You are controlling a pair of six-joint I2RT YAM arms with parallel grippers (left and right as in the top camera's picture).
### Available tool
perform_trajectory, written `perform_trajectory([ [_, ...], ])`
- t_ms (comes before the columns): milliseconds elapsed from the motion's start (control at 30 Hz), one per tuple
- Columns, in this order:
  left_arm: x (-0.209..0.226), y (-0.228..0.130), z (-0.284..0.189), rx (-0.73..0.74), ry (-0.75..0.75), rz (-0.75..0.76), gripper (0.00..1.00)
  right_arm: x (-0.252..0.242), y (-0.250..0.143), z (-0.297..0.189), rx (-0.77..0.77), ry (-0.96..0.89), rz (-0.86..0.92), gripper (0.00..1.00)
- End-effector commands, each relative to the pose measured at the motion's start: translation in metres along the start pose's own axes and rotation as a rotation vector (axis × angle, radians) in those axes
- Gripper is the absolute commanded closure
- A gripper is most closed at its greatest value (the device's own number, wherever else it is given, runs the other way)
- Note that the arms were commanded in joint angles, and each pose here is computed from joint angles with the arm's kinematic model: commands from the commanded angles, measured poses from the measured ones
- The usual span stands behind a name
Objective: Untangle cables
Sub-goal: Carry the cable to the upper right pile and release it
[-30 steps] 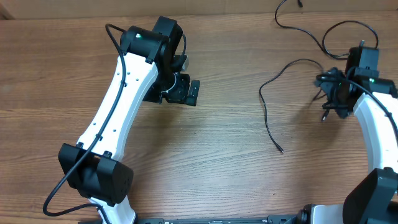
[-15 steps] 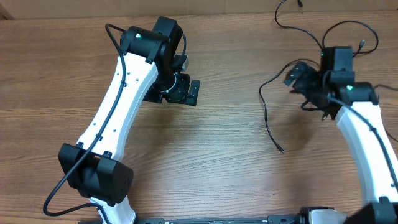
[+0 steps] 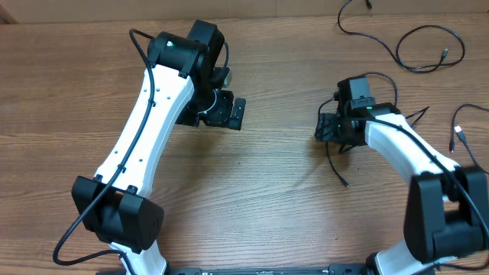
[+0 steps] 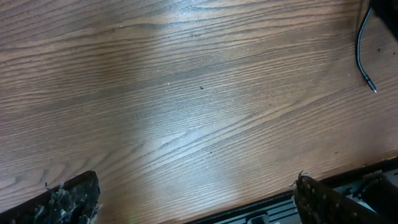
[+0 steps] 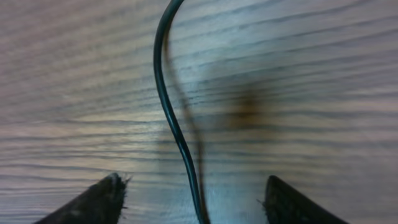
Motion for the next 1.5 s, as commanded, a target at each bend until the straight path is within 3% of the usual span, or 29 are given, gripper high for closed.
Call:
perform_trajectory([
  [0,-0.005,-0.005,-0.013,-0.039,-0.015,0.005,0.00,0.000,-0.002,0.015,0.032,0.012,-0.055,0.39],
  [33,-0.005,-0.005,-0.013,-0.039,-0.015,0.005,0.00,0.000,-0.002,0.017,0.037,0.010,-0.055,0.46],
  [67,-0.005,-0.005,-0.013,-0.039,-0.015,0.005,0.00,-0.001,-0.002,0.020,0.037,0.005,-0.055,0.59],
  [167,-0.005,-0.005,-0.013,-0.039,-0.015,0.005,0.00,-0.002,0.003,0.021,0.003,-0.022,-0.056,0.73],
  [200,-0.005,-0.005,-0.013,-0.039,-0.015,0.005,0.00,-0.004,0.007,0.021,-0.033,-0.061,-0.055,0.87],
  [267,-0.005,-0.005,-0.013,-0.039,-0.015,0.005,0.00,-0.011,0.016,0.020,-0.101,-0.141,-0.040,0.96],
  [467,-0.005,-0.005,-0.013,-0.039,-0.015,0.005,0.00,-0.049,0.038,0.009,-0.235,-0.380,0.047,0.96],
  [600,-0.005,-0.005,-0.013,-0.039,-0.015,0.005,0.00,-0.058,0.054,-0.003,-0.245,-0.349,0.052,0.96],
  [633,-0.005,-0.005,-0.013,-0.039,-0.015,0.005,0.00,-0.052,0.059,-0.011,-0.221,-0.303,0.007,0.57],
  [667,-0.005,-0.005,-0.013,-0.039,-0.015,0.005,0.00,-0.046,0.064,-0.017,-0.213,-0.269,-0.005,0.48],
  [767,-0.005,-0.005,-0.013,-0.039,-0.015,0.005,0.00,-0.027,0.078,-0.040,-0.225,-0.208,-0.025,0.45],
  [800,-0.005,-0.005,-0.013,-0.039,-0.015,0.005,0.00,-0.015,0.086,-0.056,-0.251,-0.194,-0.042,0.09],
  [833,-0.005,-0.005,-0.013,-0.039,-0.015,0.005,0.00,-0.008,0.092,-0.067,-0.277,-0.182,-0.031,0.00],
  [1033,-0.005,-0.005,-0.013,-0.039,-0.015,0.005,0.00,0.010,0.112,-0.159,-0.467,-0.100,0.136,0.00],
  [1333,-0.005,-0.005,-0.013,-0.039,-0.015,0.005,0.00,0.005,0.071,-0.359,-1.079,0.094,0.209,0.00],
  [1467,-0.005,-0.005,-0.013,-0.039,-0.015,0.005,0.00,0.003,0.051,-0.422,-1.358,0.219,0.226,0.00],
])
Point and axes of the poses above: each gripper's point midway between its finger pads, its own z axis out along the fingers, its own x axis along the line the jaws close on, y = z × x, the point moved 10 cm from there along -z, back along the fingers, and after that the axes turned 3 degrees about z, right-handed, at the moved point
